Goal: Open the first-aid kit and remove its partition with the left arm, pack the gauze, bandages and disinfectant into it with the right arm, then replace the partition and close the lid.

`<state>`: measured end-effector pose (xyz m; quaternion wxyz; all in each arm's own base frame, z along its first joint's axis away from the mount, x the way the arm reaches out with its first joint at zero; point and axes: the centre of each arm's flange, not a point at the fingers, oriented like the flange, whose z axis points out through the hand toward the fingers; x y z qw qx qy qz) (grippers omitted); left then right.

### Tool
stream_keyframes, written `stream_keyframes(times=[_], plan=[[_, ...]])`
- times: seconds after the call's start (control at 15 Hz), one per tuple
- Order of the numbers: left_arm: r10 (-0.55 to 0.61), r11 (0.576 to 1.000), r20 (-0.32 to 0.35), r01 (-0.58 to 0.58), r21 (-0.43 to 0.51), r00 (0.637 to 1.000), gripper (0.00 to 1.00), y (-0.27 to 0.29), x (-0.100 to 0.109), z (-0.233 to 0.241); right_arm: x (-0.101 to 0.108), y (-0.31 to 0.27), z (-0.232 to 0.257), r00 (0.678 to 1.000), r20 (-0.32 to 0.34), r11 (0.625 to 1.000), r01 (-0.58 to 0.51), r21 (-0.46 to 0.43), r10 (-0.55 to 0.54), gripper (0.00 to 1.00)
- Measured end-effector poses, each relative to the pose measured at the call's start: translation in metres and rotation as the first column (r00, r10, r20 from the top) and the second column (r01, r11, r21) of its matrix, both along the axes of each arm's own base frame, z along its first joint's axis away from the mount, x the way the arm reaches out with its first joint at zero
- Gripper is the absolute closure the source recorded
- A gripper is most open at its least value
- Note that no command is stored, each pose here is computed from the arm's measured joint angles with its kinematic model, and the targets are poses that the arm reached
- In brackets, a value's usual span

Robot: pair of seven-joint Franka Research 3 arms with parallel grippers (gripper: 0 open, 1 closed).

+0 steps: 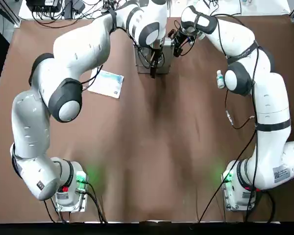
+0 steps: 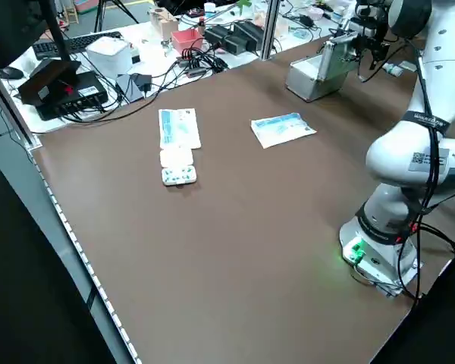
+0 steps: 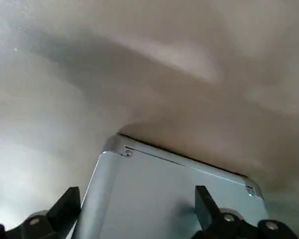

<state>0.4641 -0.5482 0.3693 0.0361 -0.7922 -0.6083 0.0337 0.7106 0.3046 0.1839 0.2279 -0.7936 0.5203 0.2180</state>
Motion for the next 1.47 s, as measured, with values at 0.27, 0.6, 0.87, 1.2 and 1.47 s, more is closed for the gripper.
stream_keyframes(times=[0.27, 0.6, 0.87, 1.2, 1.47], plan=[[-0.001, 1.000, -0.009, 0.001, 0.011, 1.000, 0.08, 0.000, -0.002, -0.001, 0.000, 0.000, 0.000, 1.000, 0.000, 1.000, 0.000, 0.000, 0.000, 0.00], [-0.008, 1.000, -0.009, 0.008, 0.020, 1.000, 0.08, -0.001, -0.005, -0.002, 0.000, 0.000, 0.000, 1.000, -0.002, 1.000, -0.001, 0.000, 0.001, 0.00], [-0.016, 0.999, 0.000, 0.016, 0.034, 1.000, 0.08, -0.002, -0.011, -0.005, 0.000, 0.000, 0.000, 1.000, -0.003, 1.000, -0.002, 0.000, 0.002, 0.00], [-0.018, 0.999, 0.002, 0.017, 0.037, 1.000, 0.08, -0.003, -0.012, -0.006, -0.001, 0.000, 0.000, 1.000, -0.003, 1.000, -0.003, 0.000, 0.003, 0.00], [-0.014, 1.000, 0.013, 0.014, 0.028, 1.000, 0.07, -0.001, -0.011, 0.003, -0.001, 0.001, 0.000, 1.000, -0.003, 1.000, -0.003, 0.001, 0.003, 0.00]])
